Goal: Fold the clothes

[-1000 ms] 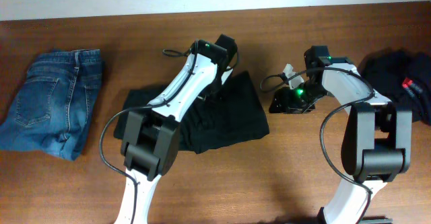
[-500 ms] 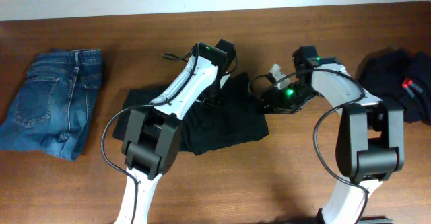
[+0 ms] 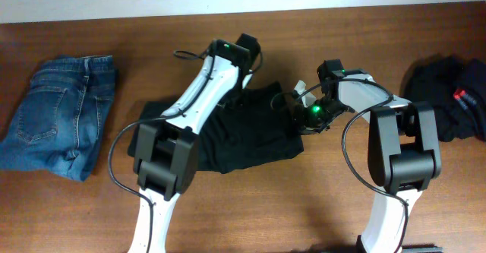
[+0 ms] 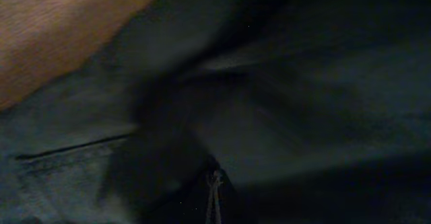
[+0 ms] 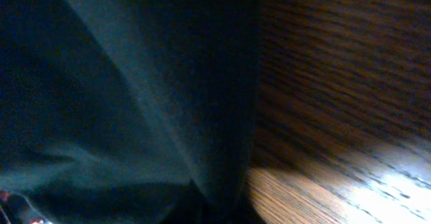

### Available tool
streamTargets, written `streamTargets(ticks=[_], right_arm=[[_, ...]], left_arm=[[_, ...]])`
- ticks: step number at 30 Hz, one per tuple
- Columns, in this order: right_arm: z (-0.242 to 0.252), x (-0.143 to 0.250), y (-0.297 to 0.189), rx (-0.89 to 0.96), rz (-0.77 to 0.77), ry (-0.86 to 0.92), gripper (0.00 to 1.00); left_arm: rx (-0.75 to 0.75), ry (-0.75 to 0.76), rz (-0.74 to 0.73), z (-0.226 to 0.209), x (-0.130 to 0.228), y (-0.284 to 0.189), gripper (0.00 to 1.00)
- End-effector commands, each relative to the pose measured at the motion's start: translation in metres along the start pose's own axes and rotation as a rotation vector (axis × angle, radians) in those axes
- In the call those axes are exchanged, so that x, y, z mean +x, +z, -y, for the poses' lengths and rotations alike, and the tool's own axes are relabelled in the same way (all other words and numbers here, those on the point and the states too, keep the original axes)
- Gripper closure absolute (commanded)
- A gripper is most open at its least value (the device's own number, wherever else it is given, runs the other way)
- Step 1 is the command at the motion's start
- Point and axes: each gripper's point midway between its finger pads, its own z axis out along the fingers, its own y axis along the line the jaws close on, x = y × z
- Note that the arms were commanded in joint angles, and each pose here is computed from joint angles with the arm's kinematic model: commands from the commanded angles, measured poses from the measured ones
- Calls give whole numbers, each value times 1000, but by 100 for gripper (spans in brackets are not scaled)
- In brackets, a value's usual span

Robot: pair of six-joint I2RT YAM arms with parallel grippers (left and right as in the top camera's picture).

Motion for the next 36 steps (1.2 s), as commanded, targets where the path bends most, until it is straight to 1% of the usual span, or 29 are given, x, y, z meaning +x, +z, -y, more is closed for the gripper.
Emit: streamTargets(ticks=[1,4,8,11,14,16,20,22,25,26,28,30,33,36], right_arm=[[12,-4,-5,12,17,19,96],[41,-6,-24,58,52,84,96],[89,-1,-63,134,100,205,96],[111,1,-88,130,148,278,96],[123,5,-98,127,171,314,96],[123,5,-98,128,168,300,95],[118,2,-95,132,163,271,90],[116,-1,-100,135,173,266,89],[107,-9,-121,147,206,247,87],[102,-13,-131,154,225,234,86],[91,-21,-153,172,265,207,82],[80,-29,-178,209,306,178,78],[62,-37,-206,253,341,140,76],[53,-37,-215,312,323,123,75]], left_arm=[[-22,-72,-5,-24,-3,3,98],[-21,-104,-1,-37,-3,2,98],[-18,-150,17,-57,-4,-6,99],[-11,-178,32,-69,-5,-10,99],[-8,-211,34,-76,-5,-10,98],[-7,-227,35,-79,-5,-10,98],[-8,-234,36,-82,-5,-9,98],[-9,-242,34,-86,-4,-9,97],[-9,-260,33,-94,-3,-9,87],[-8,-268,33,-97,-3,-8,86],[-8,-289,30,-106,-1,-7,78],[17,-308,29,-111,0,-7,73],[89,-340,28,-114,0,-6,69],[146,-369,30,-118,1,-6,67]])
